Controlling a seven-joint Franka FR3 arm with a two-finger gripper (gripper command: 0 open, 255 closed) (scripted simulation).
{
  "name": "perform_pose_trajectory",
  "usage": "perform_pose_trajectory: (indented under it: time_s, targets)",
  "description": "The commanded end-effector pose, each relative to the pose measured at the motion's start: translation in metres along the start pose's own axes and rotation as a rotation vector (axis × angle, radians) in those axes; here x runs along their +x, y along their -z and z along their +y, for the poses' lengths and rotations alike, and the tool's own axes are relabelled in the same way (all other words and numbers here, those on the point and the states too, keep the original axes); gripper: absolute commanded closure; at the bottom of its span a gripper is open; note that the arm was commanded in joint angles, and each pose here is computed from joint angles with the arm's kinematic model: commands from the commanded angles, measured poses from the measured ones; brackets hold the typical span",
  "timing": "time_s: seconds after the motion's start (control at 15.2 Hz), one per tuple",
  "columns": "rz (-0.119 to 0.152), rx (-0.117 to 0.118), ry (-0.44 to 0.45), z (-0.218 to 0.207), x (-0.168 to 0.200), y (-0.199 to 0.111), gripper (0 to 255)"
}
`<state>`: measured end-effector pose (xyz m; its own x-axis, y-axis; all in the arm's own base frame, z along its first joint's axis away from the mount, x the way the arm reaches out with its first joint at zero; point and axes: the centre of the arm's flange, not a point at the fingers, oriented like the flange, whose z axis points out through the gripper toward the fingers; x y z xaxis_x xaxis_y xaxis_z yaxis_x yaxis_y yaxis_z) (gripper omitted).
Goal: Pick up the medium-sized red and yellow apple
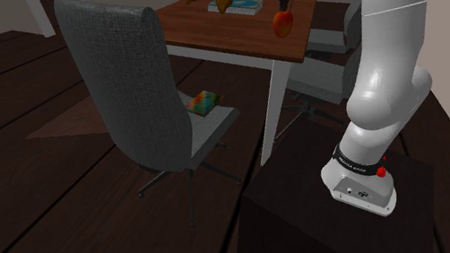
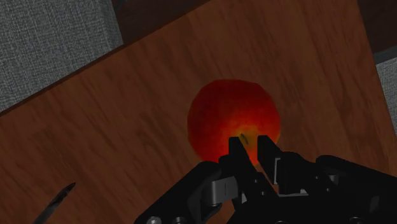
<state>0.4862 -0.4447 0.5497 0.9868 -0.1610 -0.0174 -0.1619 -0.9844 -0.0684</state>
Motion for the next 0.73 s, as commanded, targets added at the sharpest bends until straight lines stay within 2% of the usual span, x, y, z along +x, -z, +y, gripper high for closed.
perform_pose_trajectory:
  time_s: [0.0,0.4,0.66]
  targets:
    - [0.0,0.0,0.0,0.0,0.0,0.0,255]
    - [0.0,0.0,0.0,0.0,-0.001,0.0,255]
    - [0.0,0.0,0.0,-0.001,-0.001,0.021,255]
